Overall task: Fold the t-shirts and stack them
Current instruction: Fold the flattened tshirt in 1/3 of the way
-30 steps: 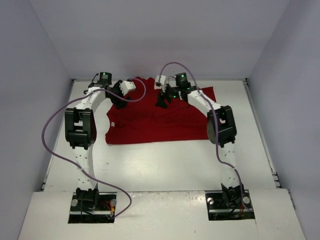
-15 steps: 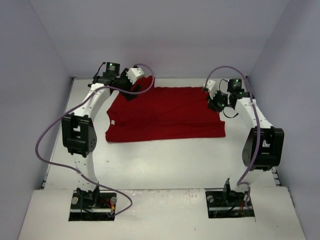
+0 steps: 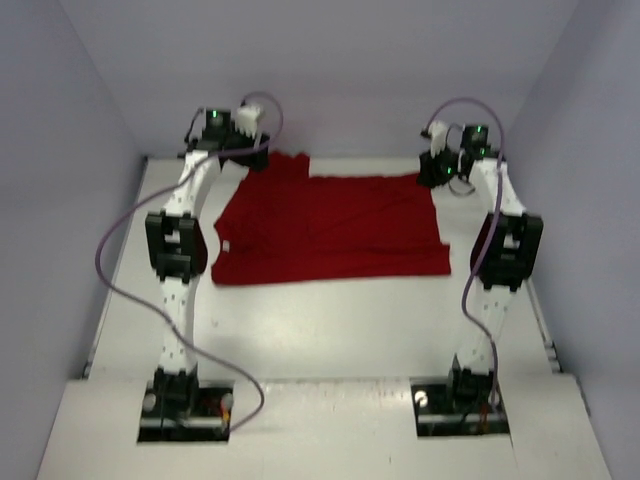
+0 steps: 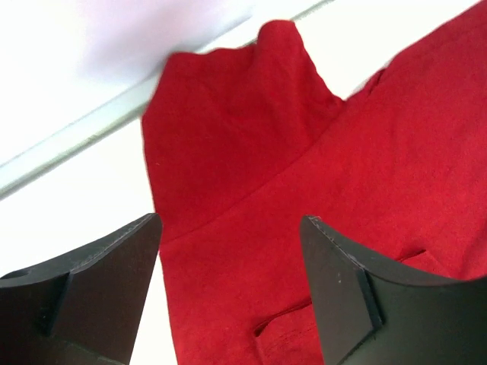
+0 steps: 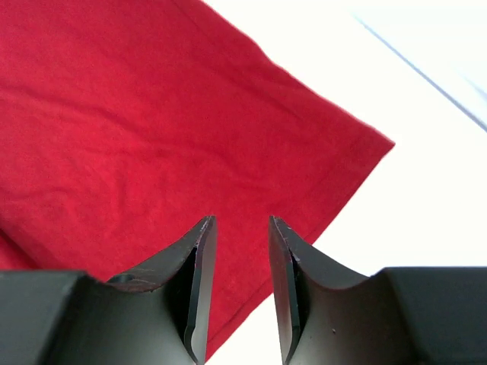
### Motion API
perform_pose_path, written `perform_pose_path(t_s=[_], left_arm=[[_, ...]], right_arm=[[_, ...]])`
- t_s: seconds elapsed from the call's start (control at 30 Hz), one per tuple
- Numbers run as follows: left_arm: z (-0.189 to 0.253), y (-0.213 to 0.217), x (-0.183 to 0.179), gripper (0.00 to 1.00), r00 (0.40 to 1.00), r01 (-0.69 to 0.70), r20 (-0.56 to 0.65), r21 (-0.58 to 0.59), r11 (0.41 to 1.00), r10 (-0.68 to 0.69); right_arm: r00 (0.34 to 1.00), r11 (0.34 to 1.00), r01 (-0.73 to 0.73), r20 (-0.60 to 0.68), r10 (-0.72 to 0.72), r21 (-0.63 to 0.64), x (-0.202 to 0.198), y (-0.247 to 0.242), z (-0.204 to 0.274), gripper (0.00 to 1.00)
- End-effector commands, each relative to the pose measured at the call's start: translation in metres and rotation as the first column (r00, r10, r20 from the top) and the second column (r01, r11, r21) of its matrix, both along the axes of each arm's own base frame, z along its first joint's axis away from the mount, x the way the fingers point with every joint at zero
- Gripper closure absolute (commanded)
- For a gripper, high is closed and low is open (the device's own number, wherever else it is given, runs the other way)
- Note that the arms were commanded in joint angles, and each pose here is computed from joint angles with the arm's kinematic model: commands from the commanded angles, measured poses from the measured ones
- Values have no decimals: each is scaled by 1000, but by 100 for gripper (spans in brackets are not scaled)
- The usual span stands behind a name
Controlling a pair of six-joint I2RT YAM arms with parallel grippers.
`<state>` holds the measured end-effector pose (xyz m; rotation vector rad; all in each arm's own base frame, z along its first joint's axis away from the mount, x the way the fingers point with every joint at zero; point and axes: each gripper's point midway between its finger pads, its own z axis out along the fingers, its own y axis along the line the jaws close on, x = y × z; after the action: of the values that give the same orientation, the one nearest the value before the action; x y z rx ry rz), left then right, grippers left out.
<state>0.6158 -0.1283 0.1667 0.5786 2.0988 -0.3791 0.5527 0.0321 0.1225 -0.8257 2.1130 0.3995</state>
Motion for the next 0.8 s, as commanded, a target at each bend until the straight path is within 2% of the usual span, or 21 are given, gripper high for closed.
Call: perform_pose_path(t_s=[0.0,0.03,0.1,0.13,0.17,0.23,0.27,0.3,0.43,0.57,0.67,0.77], left_arm=[[31,-11,-15,30,994,93,60,10,996,-93],[27,-12,-30,30,987,154,35,36,987,-155],[42,-12,-63,30,964,262,34,85,961,-265],[40,-10,-78,31,952,301,22,113,947,-306],[35,-5,-104,31,929,363,5,164,917,-369],[4,6,-149,31,876,476,-63,265,838,-478],[18,10,-164,31,855,497,-30,330,803,-517],[-6,16,-190,31,841,532,-99,331,779,-532],[-11,27,-241,45,797,591,-148,393,705,-585],[-44,31,-277,71,739,661,-254,454,598,-624],[-63,29,-288,80,707,695,-309,468,545,-636],[-79,27,-284,84,699,705,-350,483,519,-624]], right_arm=[[987,989,-148,55,149,-20,-33,20,22,75],[974,975,-213,60,217,-71,-53,20,18,79],[906,901,-358,144,399,-245,-88,20,34,86],[886,871,-394,132,445,-293,-104,20,28,88],[873,837,-436,70,482,-332,-130,17,8,91],[822,746,-487,50,567,-454,-158,9,7,93],[803,712,-505,36,594,-487,-173,6,3,95],[799,700,-512,23,601,-499,-181,5,-1,96],[786,650,-541,-45,617,-533,-204,3,-18,100],[763,608,-589,-116,636,-532,-214,9,-39,100],[730,546,-638,-201,653,-543,-218,10,-62,100],[727,544,-659,-255,638,-519,-214,11,-82,100]])
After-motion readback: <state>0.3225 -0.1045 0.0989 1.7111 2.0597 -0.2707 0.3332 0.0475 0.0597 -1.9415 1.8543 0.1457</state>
